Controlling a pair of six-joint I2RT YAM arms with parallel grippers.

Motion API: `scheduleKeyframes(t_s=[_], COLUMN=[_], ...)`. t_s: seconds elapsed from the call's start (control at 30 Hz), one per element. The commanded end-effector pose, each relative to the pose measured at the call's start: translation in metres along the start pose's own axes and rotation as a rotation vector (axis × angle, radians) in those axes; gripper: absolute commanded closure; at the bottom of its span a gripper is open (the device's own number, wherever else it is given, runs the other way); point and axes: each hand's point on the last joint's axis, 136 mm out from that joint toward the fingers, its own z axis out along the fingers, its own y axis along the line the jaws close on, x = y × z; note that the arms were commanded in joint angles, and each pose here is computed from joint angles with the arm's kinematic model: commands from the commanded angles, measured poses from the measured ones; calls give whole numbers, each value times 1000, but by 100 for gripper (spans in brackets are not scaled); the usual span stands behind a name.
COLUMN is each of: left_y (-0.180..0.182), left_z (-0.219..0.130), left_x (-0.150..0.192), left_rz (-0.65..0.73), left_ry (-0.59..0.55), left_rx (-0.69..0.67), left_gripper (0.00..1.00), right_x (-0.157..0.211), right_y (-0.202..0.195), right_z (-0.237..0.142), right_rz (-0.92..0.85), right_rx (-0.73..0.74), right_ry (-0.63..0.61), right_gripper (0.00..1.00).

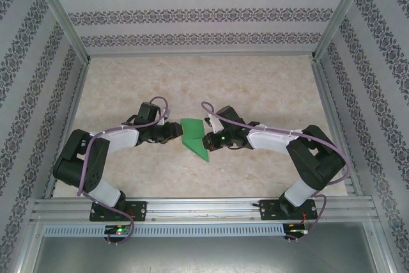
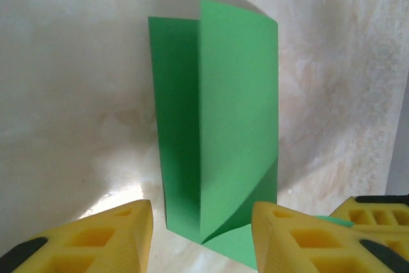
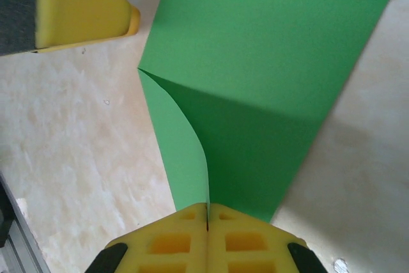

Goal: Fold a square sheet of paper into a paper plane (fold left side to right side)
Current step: Fourth fold the wing at the center of the table.

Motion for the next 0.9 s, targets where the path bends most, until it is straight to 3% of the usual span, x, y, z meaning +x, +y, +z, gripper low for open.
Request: scheduleKeyframes(t_s=[0.0, 0.37, 0.67, 0.87], left_y=[-13, -14, -14, -17], left_z=[2, 19, 25, 25], left_x=[-15, -22, -29, -26], left_rz=[28, 23, 28, 27], left_ry=[-16, 13, 2, -2], left_rx=[59, 85, 90, 95], left_gripper=[56, 60, 94, 100], right_x=[-5, -4, 1, 0], right_y=[5, 7, 0, -6], right_z=[-7, -9, -9, -22], right_rz=[8, 15, 30, 30], right_rx=[-29, -52, -31, 23], right_ry=[-39, -49, -45, -68], right_gripper=[100, 100, 100, 83])
